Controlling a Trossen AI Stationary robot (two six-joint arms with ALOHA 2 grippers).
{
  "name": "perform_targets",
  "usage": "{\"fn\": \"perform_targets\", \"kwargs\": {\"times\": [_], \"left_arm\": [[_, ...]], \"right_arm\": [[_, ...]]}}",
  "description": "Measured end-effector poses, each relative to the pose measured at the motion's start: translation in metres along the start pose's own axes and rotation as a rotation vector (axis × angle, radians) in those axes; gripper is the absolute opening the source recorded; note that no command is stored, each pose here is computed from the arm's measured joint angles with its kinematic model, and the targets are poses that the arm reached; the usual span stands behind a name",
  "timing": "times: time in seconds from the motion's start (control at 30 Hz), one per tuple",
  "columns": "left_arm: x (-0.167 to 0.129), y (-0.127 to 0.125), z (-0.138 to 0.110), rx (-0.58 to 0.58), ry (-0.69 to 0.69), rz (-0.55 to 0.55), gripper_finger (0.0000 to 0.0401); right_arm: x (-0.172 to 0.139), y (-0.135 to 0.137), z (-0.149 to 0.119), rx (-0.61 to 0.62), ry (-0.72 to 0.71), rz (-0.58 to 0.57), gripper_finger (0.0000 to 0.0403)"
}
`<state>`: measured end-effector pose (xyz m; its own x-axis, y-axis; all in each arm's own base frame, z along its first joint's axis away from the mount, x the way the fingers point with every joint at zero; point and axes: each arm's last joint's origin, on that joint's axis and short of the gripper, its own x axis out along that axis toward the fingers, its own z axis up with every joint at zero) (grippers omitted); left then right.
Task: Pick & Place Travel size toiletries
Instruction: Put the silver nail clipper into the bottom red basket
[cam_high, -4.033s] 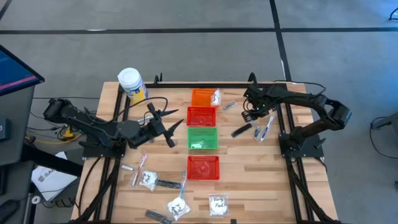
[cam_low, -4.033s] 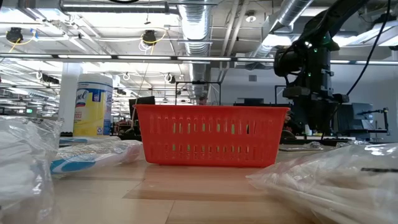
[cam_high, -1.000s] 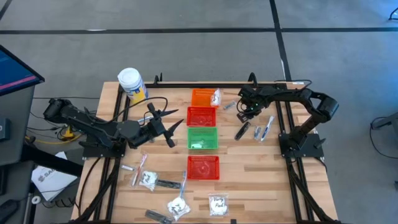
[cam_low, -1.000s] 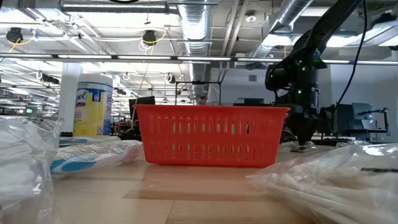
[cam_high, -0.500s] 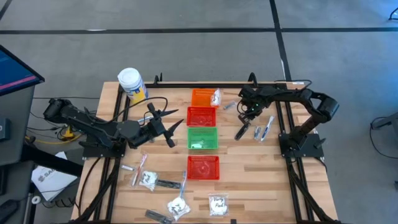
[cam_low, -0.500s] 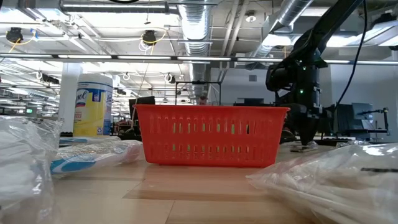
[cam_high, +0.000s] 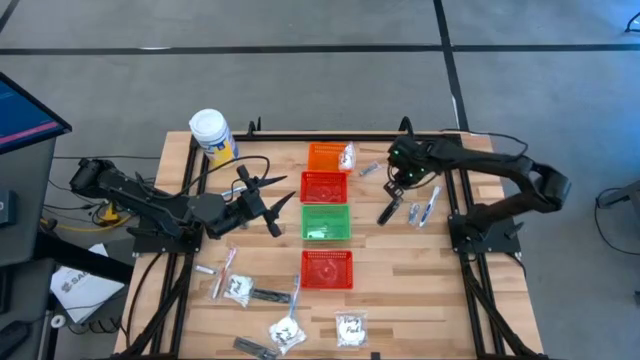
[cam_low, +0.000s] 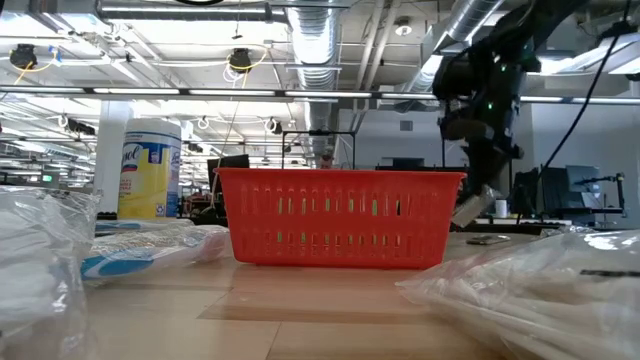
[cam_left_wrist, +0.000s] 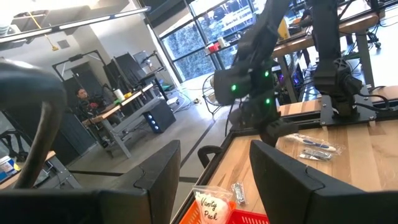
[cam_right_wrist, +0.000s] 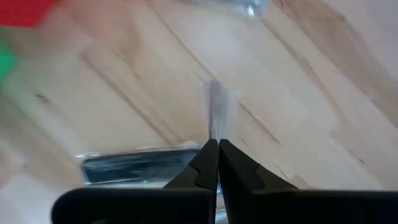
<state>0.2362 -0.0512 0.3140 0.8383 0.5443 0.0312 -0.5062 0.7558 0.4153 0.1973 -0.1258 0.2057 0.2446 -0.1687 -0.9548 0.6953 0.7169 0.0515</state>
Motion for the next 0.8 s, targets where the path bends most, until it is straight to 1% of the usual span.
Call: {"fn": "perform_targets", "kwargs": {"times": [0.13, 0.27, 0.4, 0.57, 0.63, 0.73, 0.8], "left_arm": [[0.000, 0.000, 0.000, 0.000, 0.000, 0.000, 0.0186], [0.000, 0.000, 0.000, 0.000, 0.000, 0.000, 0.0186], [0.000, 0.000, 0.000, 0.000, 0.000, 0.000, 0.0186], [0.000, 0.000, 0.000, 0.000, 0.000, 0.000, 0.0186], [0.000, 0.000, 0.000, 0.000, 0.000, 0.000, 0.0186], [0.000, 0.000, 0.000, 0.000, 0.000, 0.000, 0.0186], [0.000, 0.000, 0.000, 0.000, 0.000, 0.000, 0.0186]], "right_arm": [[-0.012, 0.008, -0.002, -0.020, -0.049, -0.034, 0.0001], [-0.014, 0.013, -0.004, -0.039, -0.052, -0.076, 0.0001], [-0.003, 0.012, -0.002, -0.024, -0.003, -0.092, 0.0003], [0.017, 0.018, -0.005, 0.088, 0.136, -0.027, 0.0008], [0.024, 0.023, -0.008, 0.138, 0.188, -0.038, 0.0020], [0.032, 0.033, -0.010, 0.138, 0.217, -0.045, 0.0054], [0.034, 0.040, -0.013, 0.140, 0.226, -0.044, 0.0083]]}}
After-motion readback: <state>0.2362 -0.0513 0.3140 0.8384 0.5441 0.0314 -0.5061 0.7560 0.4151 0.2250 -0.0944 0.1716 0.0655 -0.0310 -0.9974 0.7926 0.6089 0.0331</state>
